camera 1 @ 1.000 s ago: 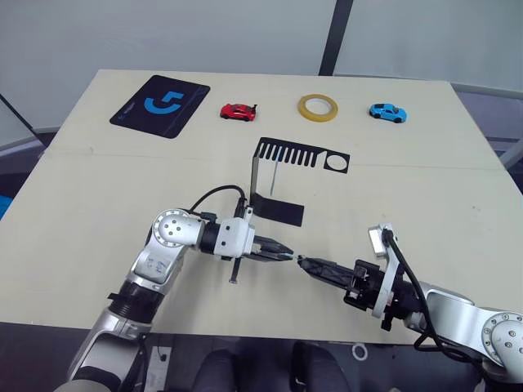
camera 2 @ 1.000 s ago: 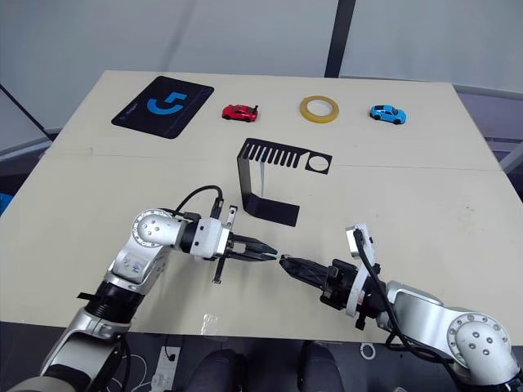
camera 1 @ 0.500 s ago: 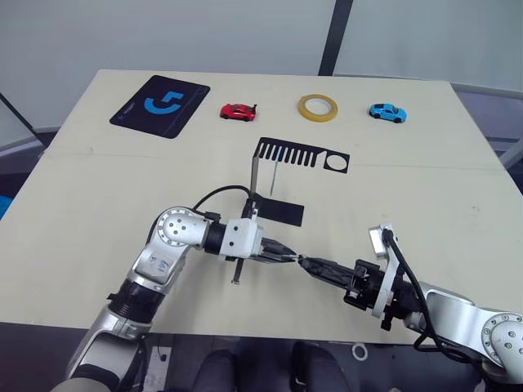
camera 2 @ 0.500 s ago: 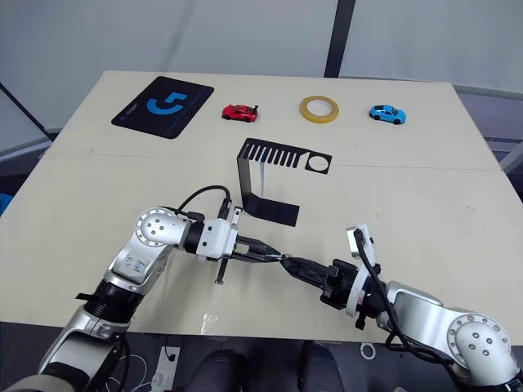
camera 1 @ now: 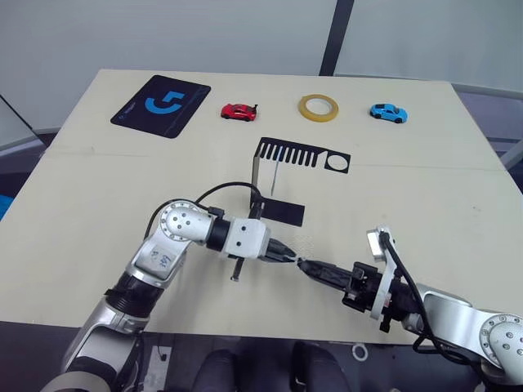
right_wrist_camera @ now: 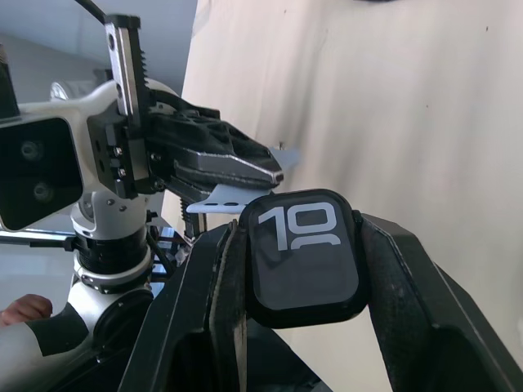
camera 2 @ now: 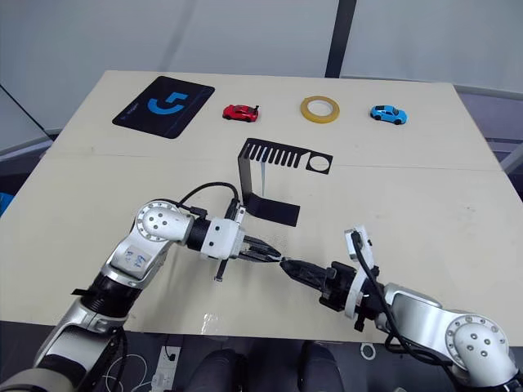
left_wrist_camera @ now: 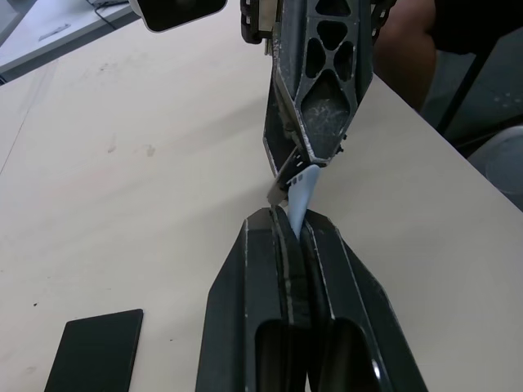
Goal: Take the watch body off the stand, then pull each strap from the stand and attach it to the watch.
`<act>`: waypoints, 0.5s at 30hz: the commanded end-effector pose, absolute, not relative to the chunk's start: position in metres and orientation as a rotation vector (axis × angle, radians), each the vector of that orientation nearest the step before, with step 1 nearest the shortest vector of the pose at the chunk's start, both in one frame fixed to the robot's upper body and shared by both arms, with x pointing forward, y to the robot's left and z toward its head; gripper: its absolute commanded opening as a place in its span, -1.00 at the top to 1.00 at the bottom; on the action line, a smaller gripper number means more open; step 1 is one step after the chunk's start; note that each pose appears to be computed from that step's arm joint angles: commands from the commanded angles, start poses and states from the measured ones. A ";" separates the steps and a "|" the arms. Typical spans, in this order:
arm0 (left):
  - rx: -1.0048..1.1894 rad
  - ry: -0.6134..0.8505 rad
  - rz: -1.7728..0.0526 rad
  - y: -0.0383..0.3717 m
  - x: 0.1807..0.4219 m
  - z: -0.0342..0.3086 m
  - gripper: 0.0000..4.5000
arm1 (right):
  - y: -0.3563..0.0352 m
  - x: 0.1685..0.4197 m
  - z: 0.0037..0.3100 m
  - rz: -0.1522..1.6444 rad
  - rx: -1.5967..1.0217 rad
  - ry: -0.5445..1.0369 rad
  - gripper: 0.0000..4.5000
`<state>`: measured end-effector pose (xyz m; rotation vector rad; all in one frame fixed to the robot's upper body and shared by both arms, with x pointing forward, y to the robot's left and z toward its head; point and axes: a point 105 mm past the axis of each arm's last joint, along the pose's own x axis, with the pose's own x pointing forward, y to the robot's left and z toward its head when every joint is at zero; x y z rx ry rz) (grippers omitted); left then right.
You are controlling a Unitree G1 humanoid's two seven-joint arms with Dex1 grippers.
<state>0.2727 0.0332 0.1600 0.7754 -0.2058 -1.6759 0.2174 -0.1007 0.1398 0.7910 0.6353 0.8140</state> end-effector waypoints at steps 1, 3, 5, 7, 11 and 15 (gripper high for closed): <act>0.827 -0.283 -1.702 0.023 0.264 0.171 1.00 | -0.093 0.208 0.145 0.873 0.784 0.647 0.28; 0.838 -0.282 -1.704 0.022 0.263 0.172 1.00 | -0.093 0.208 0.144 0.872 0.783 0.650 0.28; 0.839 -0.276 -1.710 0.021 0.262 0.172 1.00 | -0.093 0.208 0.144 0.870 0.783 0.653 0.28; 0.842 -0.263 -1.720 0.021 0.261 0.171 1.00 | -0.093 0.208 0.143 0.867 0.784 0.655 0.28; 0.845 -0.246 -1.725 0.021 0.260 0.169 1.00 | -0.093 0.209 0.143 0.864 0.784 0.656 0.28; 0.857 -0.230 -1.713 0.020 0.261 0.166 1.00 | -0.092 0.209 0.142 0.863 0.782 0.659 0.28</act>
